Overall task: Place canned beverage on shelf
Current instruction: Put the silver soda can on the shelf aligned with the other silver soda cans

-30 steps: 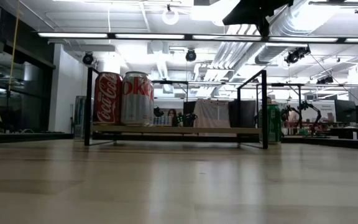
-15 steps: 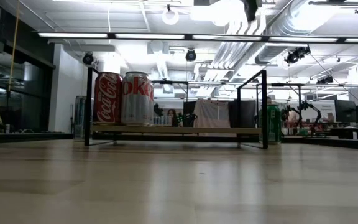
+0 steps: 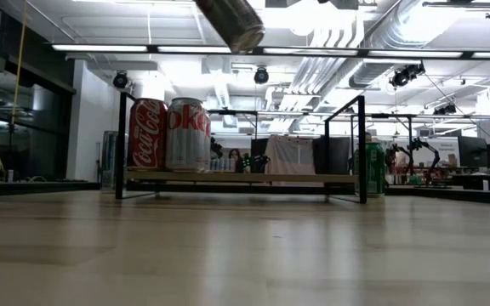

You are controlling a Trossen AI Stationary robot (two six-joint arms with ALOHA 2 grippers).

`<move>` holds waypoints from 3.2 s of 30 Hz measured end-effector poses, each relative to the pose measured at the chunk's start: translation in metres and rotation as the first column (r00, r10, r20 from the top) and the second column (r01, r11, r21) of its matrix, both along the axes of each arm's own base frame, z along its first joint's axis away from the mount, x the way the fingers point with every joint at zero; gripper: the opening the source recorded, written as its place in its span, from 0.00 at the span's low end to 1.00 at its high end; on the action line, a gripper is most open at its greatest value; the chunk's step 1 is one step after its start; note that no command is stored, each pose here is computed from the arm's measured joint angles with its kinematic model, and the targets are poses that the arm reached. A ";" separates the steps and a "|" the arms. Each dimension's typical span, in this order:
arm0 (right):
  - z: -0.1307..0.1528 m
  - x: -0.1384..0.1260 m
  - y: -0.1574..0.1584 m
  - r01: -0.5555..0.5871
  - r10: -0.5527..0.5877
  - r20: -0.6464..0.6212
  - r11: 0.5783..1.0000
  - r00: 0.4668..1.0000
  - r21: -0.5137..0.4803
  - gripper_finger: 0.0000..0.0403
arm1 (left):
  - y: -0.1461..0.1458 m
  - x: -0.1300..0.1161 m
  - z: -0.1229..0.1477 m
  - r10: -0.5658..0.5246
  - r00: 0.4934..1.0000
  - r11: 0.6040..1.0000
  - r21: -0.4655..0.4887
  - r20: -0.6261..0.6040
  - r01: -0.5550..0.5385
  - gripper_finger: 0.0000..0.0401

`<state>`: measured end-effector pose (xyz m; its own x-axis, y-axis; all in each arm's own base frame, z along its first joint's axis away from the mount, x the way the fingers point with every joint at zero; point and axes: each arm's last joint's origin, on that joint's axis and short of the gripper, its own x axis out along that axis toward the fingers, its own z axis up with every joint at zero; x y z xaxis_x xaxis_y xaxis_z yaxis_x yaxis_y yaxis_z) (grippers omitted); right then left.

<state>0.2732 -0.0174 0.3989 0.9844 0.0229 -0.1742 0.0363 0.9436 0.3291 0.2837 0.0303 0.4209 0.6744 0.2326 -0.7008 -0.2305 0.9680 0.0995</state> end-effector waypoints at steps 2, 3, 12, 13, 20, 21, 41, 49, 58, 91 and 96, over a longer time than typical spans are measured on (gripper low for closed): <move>0.003 0.011 -0.001 0.005 -0.009 -0.097 0.999 0.995 -0.044 0.75 | 0.002 0.002 0.001 -0.008 1.000 1.000 0.011 0.013 0.008 0.38; 0.005 0.016 -0.001 0.001 -0.011 -0.141 0.998 0.990 -0.068 0.79 | 0.003 0.003 0.001 -0.006 1.000 1.000 0.014 0.019 0.005 0.38; 0.020 0.053 -0.004 -0.121 0.027 -0.368 0.964 0.929 -0.236 0.89 | 0.004 0.003 0.002 0.024 0.999 0.998 0.054 0.021 -0.025 0.38; 0.020 0.057 -0.005 -0.131 0.029 -0.374 0.960 0.927 -0.248 0.89 | 0.004 0.003 0.002 0.024 0.999 0.998 0.054 0.022 -0.025 0.38; 0.006 0.082 -0.009 -0.106 -0.061 -0.437 0.931 0.897 -0.349 0.89 | 0.004 -0.001 0.005 0.017 0.999 0.998 0.062 0.033 -0.019 0.38; 0.004 0.083 -0.010 -0.097 -0.075 -0.440 0.929 0.895 -0.357 0.89 | 0.004 -0.002 0.006 0.016 0.999 0.998 0.063 0.037 -0.019 0.38; -0.006 0.103 -0.011 -0.084 -0.072 -0.405 0.931 0.912 -0.355 0.68 | 0.003 -0.004 0.013 -0.014 0.996 0.996 0.092 0.085 0.007 0.41; -0.006 0.098 -0.014 -0.087 -0.078 -0.433 0.934 0.898 -0.348 0.68 | 0.003 -0.011 0.013 0.000 0.999 0.997 0.078 0.049 -0.004 0.57; -0.013 0.087 -0.019 -0.109 -0.085 -0.541 0.942 0.837 -0.318 0.68 | 0.000 -0.039 0.012 0.093 0.996 0.995 0.036 -0.014 -0.092 0.62; -0.047 0.011 -0.015 0.059 -0.068 -0.381 0.998 0.922 -0.036 0.68 | -0.016 -0.081 -0.128 0.276 0.664 0.950 -0.303 0.695 -0.078 0.61; -0.049 0.012 -0.014 0.130 -0.130 0.000 0.990 0.991 0.058 0.68 | -0.015 -0.062 -0.124 0.270 0.611 0.955 -0.288 0.744 -0.071 0.61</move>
<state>0.2857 -0.0309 0.3496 0.9804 -0.0958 -0.1722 0.1562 0.9105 0.3829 0.2214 0.0155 0.2968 0.9481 0.3178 0.0129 -0.2878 0.8745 -0.3904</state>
